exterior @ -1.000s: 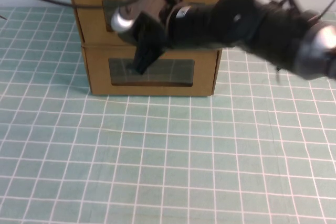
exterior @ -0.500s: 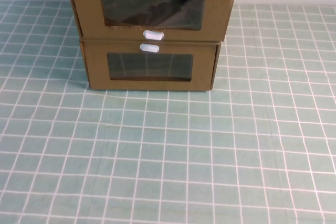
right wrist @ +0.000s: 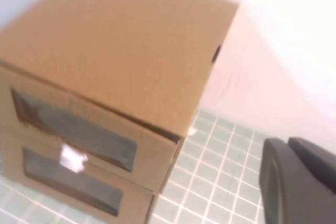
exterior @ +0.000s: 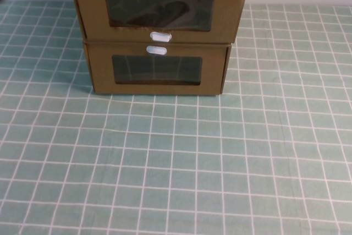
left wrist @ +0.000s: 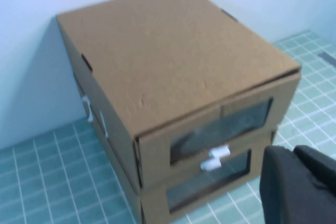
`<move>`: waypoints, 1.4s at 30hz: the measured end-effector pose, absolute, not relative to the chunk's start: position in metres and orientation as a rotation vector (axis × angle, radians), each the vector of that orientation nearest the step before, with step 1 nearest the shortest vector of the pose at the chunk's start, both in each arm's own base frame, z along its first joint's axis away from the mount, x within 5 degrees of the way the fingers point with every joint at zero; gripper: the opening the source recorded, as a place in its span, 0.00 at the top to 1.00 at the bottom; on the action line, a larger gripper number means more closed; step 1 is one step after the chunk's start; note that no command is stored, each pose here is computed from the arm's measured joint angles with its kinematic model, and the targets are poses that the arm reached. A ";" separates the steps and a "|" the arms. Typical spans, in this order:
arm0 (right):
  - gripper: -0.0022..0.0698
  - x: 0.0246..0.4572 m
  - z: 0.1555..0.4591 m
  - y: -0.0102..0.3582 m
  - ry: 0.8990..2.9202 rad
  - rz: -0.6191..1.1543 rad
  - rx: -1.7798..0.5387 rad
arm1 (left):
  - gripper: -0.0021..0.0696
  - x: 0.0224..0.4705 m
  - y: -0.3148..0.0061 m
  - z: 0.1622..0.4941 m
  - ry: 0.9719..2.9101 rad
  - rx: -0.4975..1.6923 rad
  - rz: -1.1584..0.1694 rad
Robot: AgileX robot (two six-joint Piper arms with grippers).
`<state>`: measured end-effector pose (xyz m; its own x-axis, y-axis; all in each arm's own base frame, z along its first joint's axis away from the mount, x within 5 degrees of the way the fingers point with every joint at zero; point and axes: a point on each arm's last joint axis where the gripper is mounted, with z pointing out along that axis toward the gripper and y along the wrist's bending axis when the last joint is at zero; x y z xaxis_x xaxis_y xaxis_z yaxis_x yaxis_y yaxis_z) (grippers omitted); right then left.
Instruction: Close the shoe box
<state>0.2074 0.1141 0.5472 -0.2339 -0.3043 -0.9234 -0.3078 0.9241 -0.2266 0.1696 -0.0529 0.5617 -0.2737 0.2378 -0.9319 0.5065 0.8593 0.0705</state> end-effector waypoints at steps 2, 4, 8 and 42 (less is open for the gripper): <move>0.99 0.187 0.550 0.099 1.798 0.048 -0.406 | 0.98 0.148 -0.049 0.550 1.869 0.544 -0.279; 0.99 0.171 0.544 0.088 1.790 0.076 -0.382 | 0.98 0.130 -0.046 0.537 1.867 0.528 -0.275; 0.99 0.140 0.514 0.065 1.823 0.130 -0.315 | 0.98 0.097 -0.040 0.495 1.862 0.486 -0.270; 0.99 0.039 0.256 -0.014 1.776 0.280 -0.102 | 0.98 0.049 -0.028 0.331 1.740 0.257 -0.332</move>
